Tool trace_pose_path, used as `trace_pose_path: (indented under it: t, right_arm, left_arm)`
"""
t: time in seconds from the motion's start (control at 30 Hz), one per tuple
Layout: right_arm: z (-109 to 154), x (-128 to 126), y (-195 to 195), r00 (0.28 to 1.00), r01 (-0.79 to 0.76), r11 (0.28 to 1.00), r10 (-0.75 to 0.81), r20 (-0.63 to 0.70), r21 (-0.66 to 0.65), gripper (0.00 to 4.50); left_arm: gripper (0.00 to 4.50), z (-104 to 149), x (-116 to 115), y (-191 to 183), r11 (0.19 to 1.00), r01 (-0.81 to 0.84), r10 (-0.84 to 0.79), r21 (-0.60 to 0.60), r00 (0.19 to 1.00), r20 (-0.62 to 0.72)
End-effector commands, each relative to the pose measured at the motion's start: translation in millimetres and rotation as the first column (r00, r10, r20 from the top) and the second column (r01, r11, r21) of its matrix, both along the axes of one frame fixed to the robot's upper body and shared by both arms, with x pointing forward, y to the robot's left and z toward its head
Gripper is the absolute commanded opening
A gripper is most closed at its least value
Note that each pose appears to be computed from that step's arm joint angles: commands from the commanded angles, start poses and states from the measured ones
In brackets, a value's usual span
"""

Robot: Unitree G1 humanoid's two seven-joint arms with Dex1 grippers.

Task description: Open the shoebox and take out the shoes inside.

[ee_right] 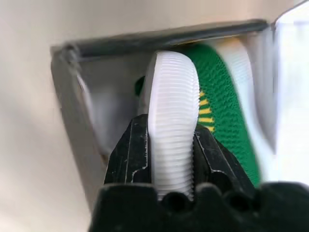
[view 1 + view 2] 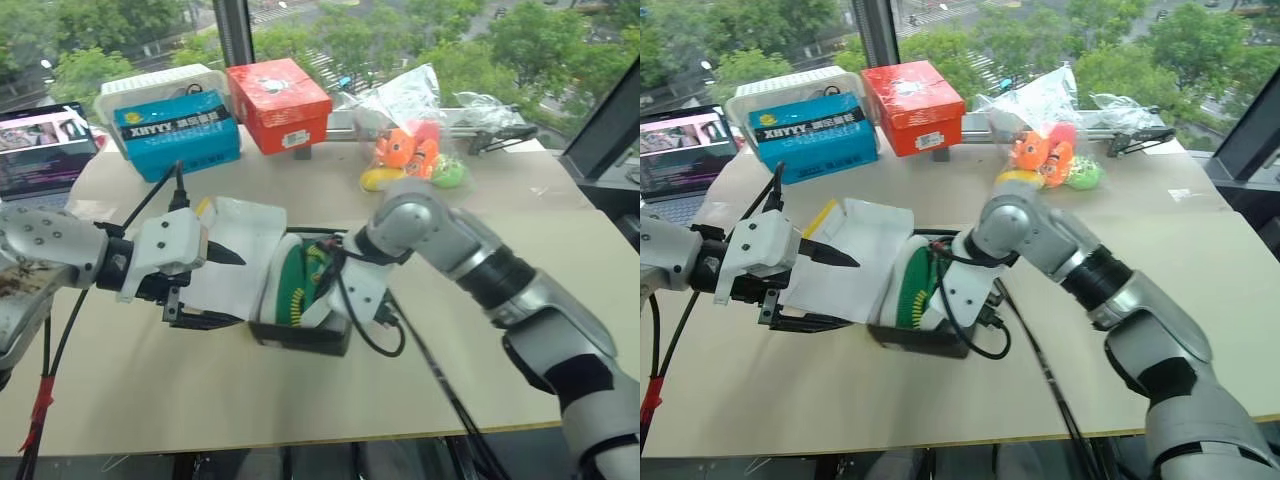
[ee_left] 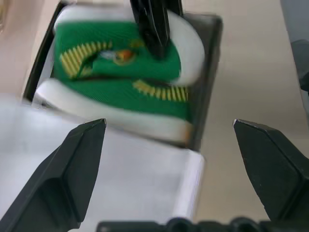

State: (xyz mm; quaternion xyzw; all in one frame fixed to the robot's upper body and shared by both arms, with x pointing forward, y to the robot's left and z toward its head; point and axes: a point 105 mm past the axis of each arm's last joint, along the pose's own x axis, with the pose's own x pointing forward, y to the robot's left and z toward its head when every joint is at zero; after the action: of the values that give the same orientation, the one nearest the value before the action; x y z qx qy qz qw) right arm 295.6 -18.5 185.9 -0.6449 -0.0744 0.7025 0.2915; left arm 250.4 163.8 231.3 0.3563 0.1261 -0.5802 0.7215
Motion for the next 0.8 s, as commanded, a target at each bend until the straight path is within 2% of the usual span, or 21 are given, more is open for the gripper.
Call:
trace_pose_path:
  t: [0.03, 0.07, 0.13, 0.17, 0.23, 0.37, 0.5, 0.6, 0.67, 0.7, 0.73, 0.8]
  right_arm:
    - [-1, -36, -1, 0.984, -0.074, 0.997, 0.074, -0.161, 0.008, 0.67]
    - [-7, -24, -10, 0.993, -0.059, 0.997, 0.054, -0.103, -0.043, 0.67]
    - [6, -40, -4, 0.977, -0.028, 1.000, 0.026, -0.214, -0.005, 0.67]
    - [11, -47, -5, 0.973, -0.047, 0.999, 0.045, -0.224, -0.007, 0.67]
    - [19, -37, -9, 0.989, -0.046, 0.999, 0.042, -0.142, -0.024, 0.67]
    - [30, -33, -15, 0.995, -0.021, 0.999, 0.017, -0.097, -0.042, 0.67]
    - [39, -16, -16, 0.998, -0.024, 0.998, 0.027, 0.057, -0.060, 0.67]
    - [42, -15, -10, 0.997, -0.047, 0.998, 0.049, 0.066, -0.037, 0.67]
    - [44, -24, 5, 0.998, -0.031, 0.999, 0.033, -0.047, 0.042, 0.67]
    - [39, -24, 3, 0.997, -0.038, 0.999, 0.040, -0.061, 0.036, 0.67]
    - [43, -14, 9, 0.999, -0.016, 0.997, 0.018, -0.028, 0.074, 0.67]
    - [50, -13, 15, 0.999, 0.003, 0.994, 0.002, -0.045, 0.113, 0.67]
  left_arm:
    - [4.50, 6, -1, 1, 1.000, -0.002, 0.002, 0.012, 0.999, 0.034]
    - [4.50, 7, -1, 1, 1.000, -0.002, 0.002, 0.011, 0.999, 0.035]
    - [4.50, 6, -1, 2, 1.000, -0.003, 0.002, 0.012, 0.999, 0.032]
    - [4.50, 6, -1, 2, 1.000, -0.003, 0.002, 0.012, 0.999, 0.032]
    - [4.50, 6, -2, 2, 1.000, -0.004, 0.003, 0.012, 1.000, 0.031]
    - [4.50, 5, -2, 2, 1.000, -0.004, 0.004, 0.012, 1.000, 0.029]
    - [4.50, 5, -1, 1, 1.000, -0.001, 0.000, 0.010, 1.000, 0.031]
    - [4.50, 5, 0, 0, 1.000, 0.006, -0.007, 0.010, 0.999, 0.035]
    - [4.50, 4, 0, 0, 1.000, 0.007, -0.008, 0.016, 0.999, 0.037]
    - [4.50, 4, 1, 0, 1.000, 0.007, -0.008, 0.017, 0.999, 0.039]
    - [4.50, 4, 1, 0, 1.000, 0.006, -0.007, 0.015, 0.999, 0.040]
    - [4.50, 4, 0, 0, 1.000, 0.006, -0.007, 0.015, 0.999, 0.039]
